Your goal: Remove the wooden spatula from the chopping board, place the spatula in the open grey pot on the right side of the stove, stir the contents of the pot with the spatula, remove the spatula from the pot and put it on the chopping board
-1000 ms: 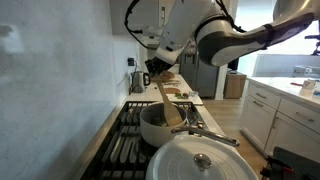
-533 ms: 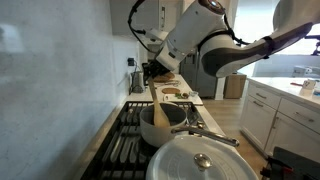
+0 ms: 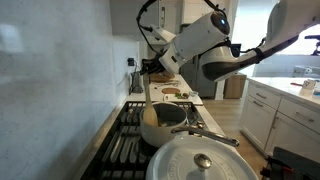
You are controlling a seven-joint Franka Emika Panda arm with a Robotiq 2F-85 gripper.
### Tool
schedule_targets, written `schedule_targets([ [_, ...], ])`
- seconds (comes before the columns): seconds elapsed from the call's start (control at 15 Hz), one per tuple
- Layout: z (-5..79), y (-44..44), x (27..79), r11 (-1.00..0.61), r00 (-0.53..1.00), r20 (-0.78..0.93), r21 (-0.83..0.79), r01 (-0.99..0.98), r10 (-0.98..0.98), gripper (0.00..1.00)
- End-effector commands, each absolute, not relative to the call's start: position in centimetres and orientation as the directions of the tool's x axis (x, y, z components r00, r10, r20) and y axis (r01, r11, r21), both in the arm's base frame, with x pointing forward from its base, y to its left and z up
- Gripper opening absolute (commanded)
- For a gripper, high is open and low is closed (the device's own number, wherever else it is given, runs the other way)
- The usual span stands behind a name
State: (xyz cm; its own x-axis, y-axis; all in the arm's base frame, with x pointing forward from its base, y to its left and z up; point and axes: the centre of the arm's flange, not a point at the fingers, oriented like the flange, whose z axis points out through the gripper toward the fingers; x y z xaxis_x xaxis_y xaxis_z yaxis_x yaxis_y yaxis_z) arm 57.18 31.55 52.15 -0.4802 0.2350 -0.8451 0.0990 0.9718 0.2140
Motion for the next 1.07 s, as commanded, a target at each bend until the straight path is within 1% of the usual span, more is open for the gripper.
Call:
schedule_targets([
  [0.0, 51.8, 30.3, 57.2, 0.970, -0.403, -0.884, 0.236, 0.057, 0.239, 0.07],
  [0.2, 51.6, 29.3, 57.5, 0.977, -0.372, -0.904, 0.208, 0.047, 0.210, 0.07],
  [0.53, 51.6, 27.9, 57.6, 0.994, -0.337, -0.936, 0.100, 0.035, 0.106, 0.07],
  [1.0, 52.6, 27.3, 57.3, 0.998, -0.357, -0.934, -0.043, 0.052, -0.022, 0.07],
])
